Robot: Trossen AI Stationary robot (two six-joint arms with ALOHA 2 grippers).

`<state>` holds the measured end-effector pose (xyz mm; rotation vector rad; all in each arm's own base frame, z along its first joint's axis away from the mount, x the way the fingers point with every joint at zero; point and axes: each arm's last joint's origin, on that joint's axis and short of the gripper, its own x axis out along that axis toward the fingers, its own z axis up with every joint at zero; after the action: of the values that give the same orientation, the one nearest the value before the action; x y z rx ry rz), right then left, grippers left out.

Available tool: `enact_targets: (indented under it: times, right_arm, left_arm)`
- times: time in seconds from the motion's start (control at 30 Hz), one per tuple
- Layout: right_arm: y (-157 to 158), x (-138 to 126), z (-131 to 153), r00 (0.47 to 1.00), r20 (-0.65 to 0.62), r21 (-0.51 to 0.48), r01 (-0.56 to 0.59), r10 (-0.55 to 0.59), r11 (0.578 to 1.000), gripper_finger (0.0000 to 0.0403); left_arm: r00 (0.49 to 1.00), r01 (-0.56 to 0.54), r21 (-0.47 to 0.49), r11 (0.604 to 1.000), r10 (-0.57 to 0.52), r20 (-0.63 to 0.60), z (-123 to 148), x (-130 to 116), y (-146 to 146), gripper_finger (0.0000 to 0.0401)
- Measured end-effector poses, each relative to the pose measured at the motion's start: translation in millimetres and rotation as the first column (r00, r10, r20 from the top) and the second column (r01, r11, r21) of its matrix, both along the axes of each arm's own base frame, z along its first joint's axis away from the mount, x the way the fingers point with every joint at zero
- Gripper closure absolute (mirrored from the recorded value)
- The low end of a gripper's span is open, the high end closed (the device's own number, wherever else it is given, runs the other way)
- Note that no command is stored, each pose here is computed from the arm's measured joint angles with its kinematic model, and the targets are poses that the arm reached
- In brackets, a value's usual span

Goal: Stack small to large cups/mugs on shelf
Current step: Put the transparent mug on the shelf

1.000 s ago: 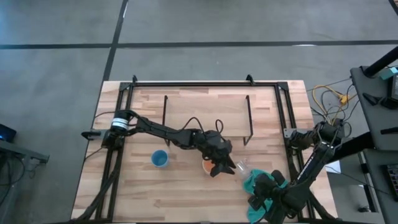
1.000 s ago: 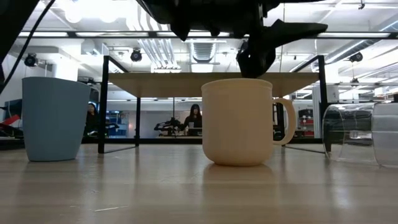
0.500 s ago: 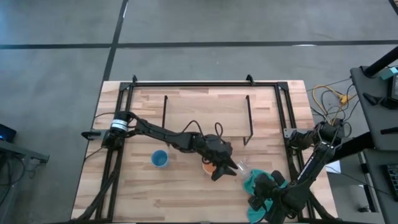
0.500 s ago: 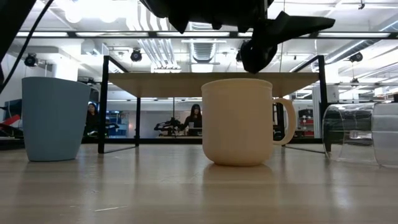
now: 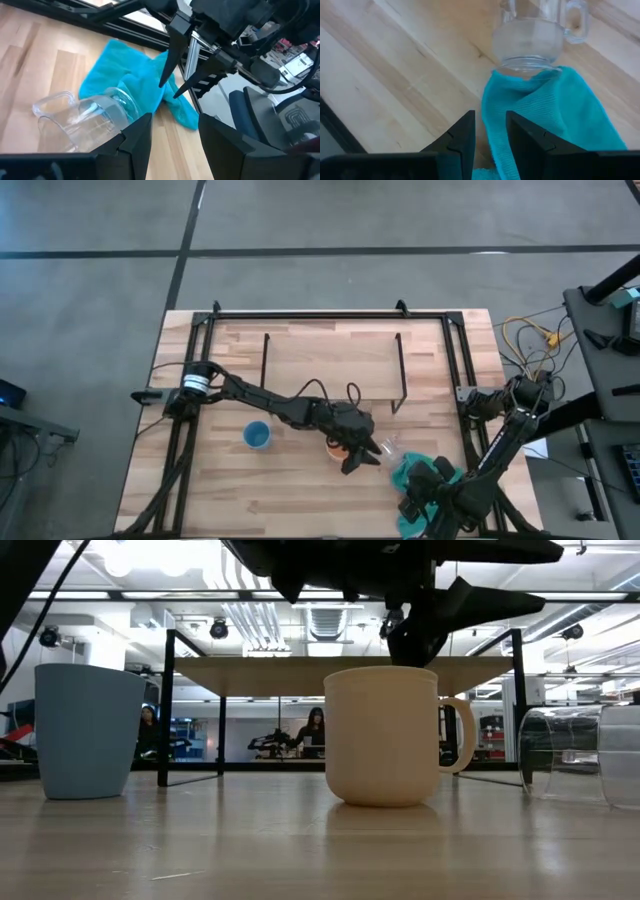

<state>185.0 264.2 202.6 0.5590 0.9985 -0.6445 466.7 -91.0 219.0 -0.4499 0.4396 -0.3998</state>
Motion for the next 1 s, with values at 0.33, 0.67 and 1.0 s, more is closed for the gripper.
enact_targets:
  times: [0.33,0.67,1.0]
  right_arm:
    - [-9,-6,-24,0.995,0.007,0.010,0.098,-0.098,0.995,0.0298]
    - [-16,-9,-35,0.966,0.082,0.039,0.244,-0.246,0.969,0.0298]
    - [-13,-6,-27,0.959,0.101,0.095,0.257,-0.266,0.962,0.0298]
  left_arm:
    - [1.000,-0.010,0.005,1.000,0.010,-0.015,-8,3,2,0.0253]
    - [1.000,-0.010,0.005,1.000,0.010,-0.015,-8,3,3,0.0253]
    - [1.000,-0.010,0.005,1.000,0.010,-0.014,-8,3,3,0.0253]
